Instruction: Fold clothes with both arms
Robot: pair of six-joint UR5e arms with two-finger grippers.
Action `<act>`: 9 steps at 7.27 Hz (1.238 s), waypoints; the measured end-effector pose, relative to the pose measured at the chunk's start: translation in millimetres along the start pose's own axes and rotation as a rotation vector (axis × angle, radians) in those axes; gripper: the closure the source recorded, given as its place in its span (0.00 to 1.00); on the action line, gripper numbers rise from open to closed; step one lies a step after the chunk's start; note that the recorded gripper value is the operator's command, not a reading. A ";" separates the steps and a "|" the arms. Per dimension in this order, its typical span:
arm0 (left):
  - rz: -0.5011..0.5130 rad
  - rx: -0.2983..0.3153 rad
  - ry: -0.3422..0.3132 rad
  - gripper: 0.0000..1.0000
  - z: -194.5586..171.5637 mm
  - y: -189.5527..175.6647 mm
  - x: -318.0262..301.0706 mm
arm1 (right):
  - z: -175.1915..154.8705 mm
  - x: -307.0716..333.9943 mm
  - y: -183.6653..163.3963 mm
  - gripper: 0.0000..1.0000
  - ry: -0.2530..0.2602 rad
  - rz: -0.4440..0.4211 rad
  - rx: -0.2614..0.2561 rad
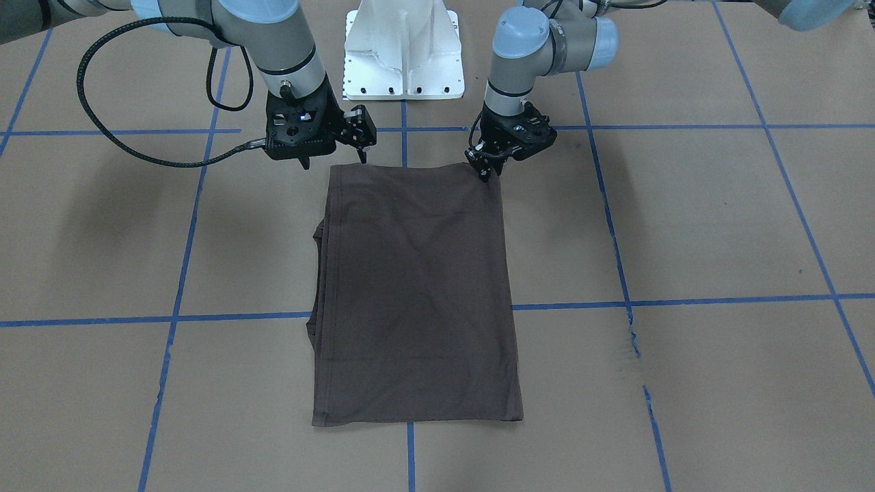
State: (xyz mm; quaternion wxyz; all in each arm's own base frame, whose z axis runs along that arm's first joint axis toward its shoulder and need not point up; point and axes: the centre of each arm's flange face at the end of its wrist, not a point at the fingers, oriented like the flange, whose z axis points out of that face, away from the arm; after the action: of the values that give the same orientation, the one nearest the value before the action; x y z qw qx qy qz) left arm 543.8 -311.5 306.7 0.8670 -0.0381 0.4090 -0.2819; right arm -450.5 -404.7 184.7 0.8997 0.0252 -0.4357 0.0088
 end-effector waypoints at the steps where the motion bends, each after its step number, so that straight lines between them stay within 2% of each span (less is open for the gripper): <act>1: 0.001 -0.001 0.003 1.00 -2.2 0.9 1.6 | -0.2 0.6 -0.5 0.00 0.000 0.001 0.001; 4: 0.009 -0.006 0.013 1.00 -9.9 2.4 4.6 | 0.0 2.1 -1.2 0.00 0.003 0.007 0.002; 5: 0.018 -0.009 0.019 1.00 -13.5 2.8 5.2 | 0.1 1.0 0.2 0.00 0.001 0.043 0.001; 6: 0.032 -0.012 0.023 1.00 -16.1 3.3 5.8 | 0.6 -3.4 4.7 0.00 -0.004 0.145 -0.004; 7: 0.044 -0.013 0.025 1.00 -17.8 3.5 6.6 | 3.1 -9.5 11.4 0.00 -0.007 0.284 -0.013; 9: 0.052 -0.015 0.031 1.00 -21.0 3.4 8.6 | 23.7 -21.7 35.0 0.00 0.017 0.599 -0.008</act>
State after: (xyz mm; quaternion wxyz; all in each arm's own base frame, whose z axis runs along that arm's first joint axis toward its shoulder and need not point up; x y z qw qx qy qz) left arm 534.4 -309.7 285.9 0.8675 -0.0295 0.4251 -0.2567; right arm -483.8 -370.9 183.7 0.8608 -0.1080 -0.4163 0.2722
